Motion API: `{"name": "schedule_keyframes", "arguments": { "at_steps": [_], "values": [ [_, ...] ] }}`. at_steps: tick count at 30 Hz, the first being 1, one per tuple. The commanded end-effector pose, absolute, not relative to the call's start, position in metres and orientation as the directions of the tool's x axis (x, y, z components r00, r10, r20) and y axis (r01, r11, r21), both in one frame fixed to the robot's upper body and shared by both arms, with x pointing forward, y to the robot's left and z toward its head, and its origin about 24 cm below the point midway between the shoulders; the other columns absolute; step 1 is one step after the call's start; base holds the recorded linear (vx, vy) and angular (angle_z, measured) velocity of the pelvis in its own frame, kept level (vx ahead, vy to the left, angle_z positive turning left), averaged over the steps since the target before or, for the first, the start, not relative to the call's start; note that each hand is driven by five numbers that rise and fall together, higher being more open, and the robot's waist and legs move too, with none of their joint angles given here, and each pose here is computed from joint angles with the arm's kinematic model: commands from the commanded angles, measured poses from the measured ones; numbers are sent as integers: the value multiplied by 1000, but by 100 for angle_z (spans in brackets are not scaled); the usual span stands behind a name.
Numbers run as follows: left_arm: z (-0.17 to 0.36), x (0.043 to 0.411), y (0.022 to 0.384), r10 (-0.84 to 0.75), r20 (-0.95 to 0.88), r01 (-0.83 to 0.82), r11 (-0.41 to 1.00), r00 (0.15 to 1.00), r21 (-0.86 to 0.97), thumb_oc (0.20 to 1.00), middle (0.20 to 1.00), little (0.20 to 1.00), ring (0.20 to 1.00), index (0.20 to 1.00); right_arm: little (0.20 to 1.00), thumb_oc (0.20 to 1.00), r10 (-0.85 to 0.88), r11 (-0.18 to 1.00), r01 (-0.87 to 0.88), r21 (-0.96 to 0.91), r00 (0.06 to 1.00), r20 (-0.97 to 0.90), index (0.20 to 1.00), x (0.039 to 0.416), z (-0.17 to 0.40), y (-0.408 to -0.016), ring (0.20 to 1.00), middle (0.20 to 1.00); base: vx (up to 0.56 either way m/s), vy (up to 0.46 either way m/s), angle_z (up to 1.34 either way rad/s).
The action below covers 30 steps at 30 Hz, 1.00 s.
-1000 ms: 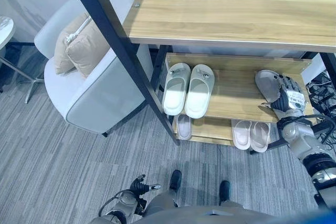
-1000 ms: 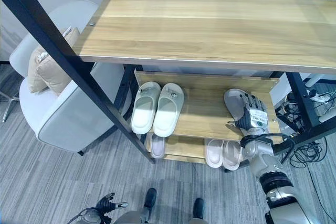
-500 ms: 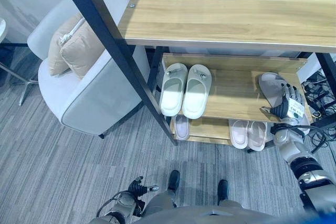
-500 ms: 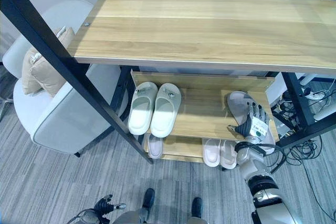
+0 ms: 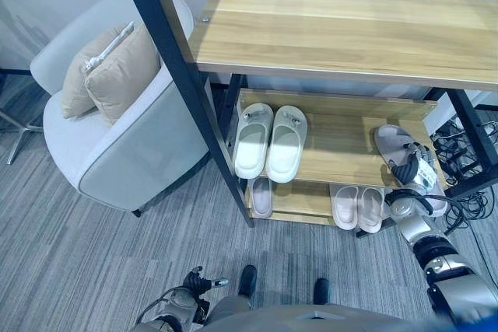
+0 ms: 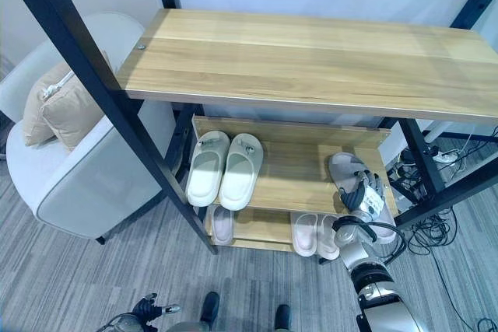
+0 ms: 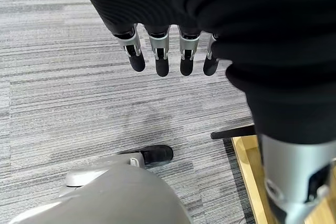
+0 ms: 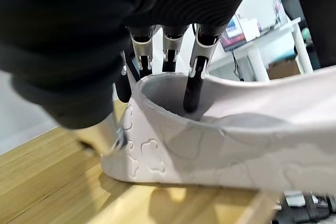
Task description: Arrange the slippers neatly on the shoe rack.
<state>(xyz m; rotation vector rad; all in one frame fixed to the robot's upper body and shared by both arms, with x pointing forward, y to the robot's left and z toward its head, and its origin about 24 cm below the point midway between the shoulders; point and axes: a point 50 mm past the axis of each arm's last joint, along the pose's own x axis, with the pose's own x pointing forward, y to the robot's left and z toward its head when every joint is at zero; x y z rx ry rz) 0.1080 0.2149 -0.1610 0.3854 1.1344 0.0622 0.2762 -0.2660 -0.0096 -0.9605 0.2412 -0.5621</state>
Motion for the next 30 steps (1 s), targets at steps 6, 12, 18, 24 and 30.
{"name": "schedule_keyframes", "arguments": {
  "at_steps": [6, 12, 18, 24, 30],
  "values": [
    [-166, 108, 197, 241, -896, 130, 942, 374, 308, 1000, 1000, 1000, 1000, 1000, 200, 200, -502, 612, 228, -757, 852, -149, 200, 265, -39, -238, 200, 200, 0, 24, -5],
    [-165, 108, 201, 264, -893, 116, 939, 365, 325, 1000, 1000, 1000, 1000, 1000, 200, 200, -439, 682, 220, -698, 886, -150, 200, 278, -34, -215, 200, 200, 6, 36, -7],
    [-165, 104, 207, 290, -892, 117, 930, 348, 348, 1000, 1000, 1000, 1000, 1000, 200, 200, -411, 740, 238, -629, 900, -142, 200, 288, -26, -201, 200, 200, 3, 13, 0],
    [-164, 105, 209, 305, -885, 115, 924, 352, 364, 1000, 1000, 1000, 1000, 1000, 200, 200, -359, 784, 235, -575, 927, -111, 200, 303, -13, -182, 200, 200, 0, 0, 0],
    [-164, 105, 210, 314, -883, 114, 921, 350, 373, 1000, 1000, 1000, 1000, 1000, 200, 200, -330, 804, 221, -552, 938, -106, 200, 309, -9, -175, 200, 200, 0, 0, 0]
  ]
}}
